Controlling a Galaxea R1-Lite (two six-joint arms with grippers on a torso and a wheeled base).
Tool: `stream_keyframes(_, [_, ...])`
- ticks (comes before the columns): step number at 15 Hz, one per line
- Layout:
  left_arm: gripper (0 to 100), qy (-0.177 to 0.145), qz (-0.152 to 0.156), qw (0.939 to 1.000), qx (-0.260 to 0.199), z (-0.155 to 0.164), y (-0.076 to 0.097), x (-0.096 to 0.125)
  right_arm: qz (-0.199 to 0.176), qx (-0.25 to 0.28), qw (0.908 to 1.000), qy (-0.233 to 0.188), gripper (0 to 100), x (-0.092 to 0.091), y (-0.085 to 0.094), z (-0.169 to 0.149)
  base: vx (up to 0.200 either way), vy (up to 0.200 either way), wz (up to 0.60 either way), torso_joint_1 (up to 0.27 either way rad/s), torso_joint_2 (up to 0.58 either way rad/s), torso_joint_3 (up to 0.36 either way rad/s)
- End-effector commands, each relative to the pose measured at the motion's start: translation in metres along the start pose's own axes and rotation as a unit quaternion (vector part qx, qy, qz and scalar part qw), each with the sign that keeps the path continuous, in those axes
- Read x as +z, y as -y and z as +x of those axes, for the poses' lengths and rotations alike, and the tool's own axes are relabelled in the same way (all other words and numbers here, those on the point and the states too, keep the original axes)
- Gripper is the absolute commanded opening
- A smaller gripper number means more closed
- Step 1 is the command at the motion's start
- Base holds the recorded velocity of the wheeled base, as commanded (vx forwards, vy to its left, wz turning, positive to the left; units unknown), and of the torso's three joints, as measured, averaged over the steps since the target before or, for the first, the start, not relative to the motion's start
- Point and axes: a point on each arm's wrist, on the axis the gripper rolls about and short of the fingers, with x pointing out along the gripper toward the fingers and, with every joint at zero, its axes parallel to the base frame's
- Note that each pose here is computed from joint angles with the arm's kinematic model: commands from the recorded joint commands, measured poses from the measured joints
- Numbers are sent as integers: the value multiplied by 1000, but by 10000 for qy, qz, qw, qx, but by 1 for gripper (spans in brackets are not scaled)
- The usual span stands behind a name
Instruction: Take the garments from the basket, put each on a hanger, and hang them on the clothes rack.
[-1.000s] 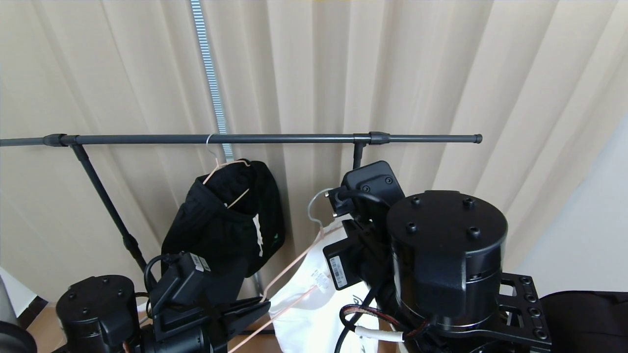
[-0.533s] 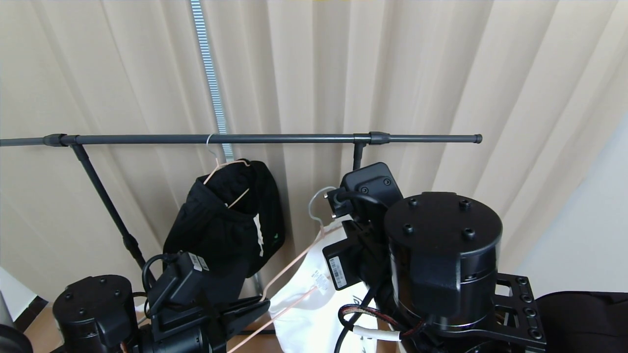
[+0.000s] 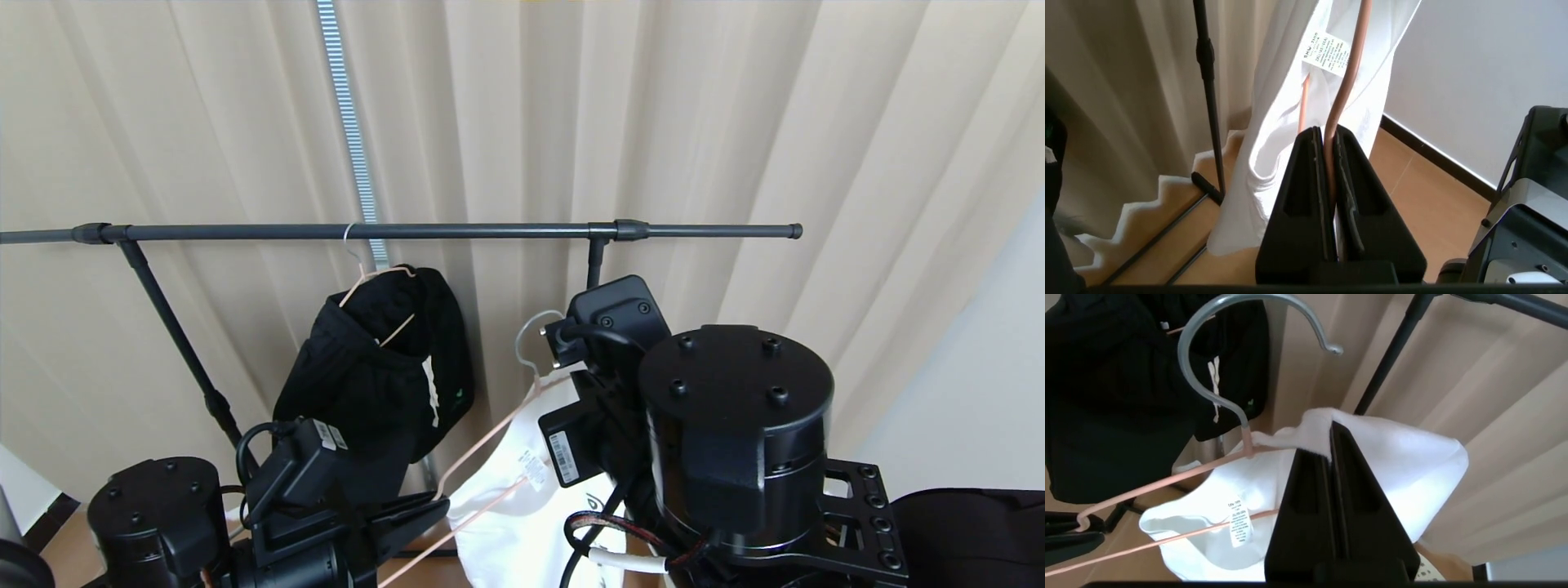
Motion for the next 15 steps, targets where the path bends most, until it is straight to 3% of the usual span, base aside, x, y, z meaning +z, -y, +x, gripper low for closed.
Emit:
stream_keyframes(1, [0, 9, -1, 10000, 10, 0, 0, 0, -54, 2, 10000, -39, 0, -3, 1, -1, 0, 0, 0, 0, 0, 0])
stream_keyframes(14, [0, 149, -14, 9999, 0, 0, 0, 6, -248, 151, 9995, -151, 0, -15, -10, -4, 0, 0, 0, 0, 0, 0])
stream_keyframes(15, [0, 156, -11, 9999, 0, -1, 0, 6, -254, 158, 9994, -156, 100, -16, -10, -4, 0, 0, 0, 0, 0, 0])
